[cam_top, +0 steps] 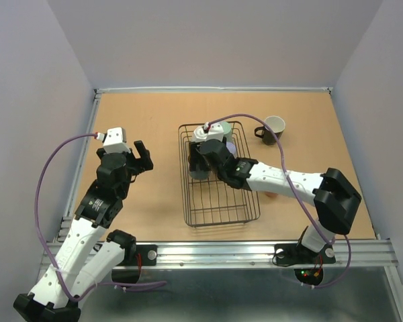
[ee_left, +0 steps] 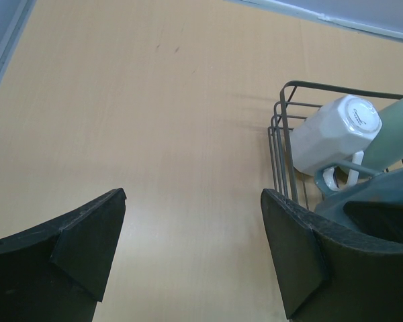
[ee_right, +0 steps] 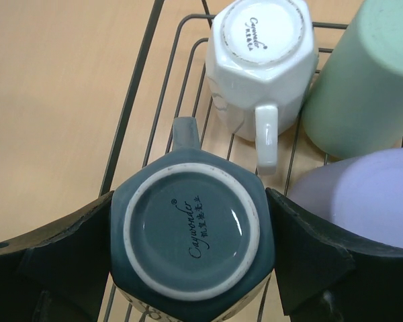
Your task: Load the cups into the dish rack
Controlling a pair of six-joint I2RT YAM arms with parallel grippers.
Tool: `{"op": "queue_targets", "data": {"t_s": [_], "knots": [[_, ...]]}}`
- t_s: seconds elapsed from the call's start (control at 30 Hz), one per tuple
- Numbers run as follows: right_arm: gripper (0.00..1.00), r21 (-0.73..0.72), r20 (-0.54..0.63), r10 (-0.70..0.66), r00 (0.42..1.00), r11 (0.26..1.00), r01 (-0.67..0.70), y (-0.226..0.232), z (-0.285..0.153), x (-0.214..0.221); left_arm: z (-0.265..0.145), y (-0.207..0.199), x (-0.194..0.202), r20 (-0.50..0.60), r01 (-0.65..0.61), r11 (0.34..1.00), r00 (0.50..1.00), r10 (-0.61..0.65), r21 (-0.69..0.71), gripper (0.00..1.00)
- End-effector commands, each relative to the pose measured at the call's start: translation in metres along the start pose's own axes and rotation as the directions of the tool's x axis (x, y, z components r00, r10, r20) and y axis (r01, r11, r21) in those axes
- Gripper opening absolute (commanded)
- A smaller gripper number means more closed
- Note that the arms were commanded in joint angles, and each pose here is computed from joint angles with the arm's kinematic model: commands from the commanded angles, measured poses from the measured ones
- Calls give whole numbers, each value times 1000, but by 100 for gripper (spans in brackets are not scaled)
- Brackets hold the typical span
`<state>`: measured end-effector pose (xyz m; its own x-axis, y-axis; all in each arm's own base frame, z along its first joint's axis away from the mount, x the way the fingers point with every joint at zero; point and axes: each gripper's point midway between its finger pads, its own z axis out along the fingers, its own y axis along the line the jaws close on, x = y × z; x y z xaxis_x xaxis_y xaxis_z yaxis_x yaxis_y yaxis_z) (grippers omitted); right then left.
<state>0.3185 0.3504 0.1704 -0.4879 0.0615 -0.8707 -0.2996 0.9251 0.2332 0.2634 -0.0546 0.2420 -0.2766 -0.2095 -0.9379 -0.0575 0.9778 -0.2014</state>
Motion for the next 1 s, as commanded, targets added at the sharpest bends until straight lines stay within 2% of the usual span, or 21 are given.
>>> {"op": "queue_targets", "data": {"t_s": [0.0, 0.5, 0.97], "knots": [[0, -29, 231, 75, 970, 997, -70, 33, -14, -77, 2, -2, -6, 29, -7, 1000, 1000, 6, 12, 92], [1, 67, 315, 75, 946, 993, -101, 18, -4, -73, 3, -4, -4, 22, -9, 1000, 1000, 9, 23, 91], [0, 92, 274, 56, 960, 992, -84, 15, 17, -41, 4, -5, -3, 18, -13, 999, 1000, 12, 30, 91]]}}
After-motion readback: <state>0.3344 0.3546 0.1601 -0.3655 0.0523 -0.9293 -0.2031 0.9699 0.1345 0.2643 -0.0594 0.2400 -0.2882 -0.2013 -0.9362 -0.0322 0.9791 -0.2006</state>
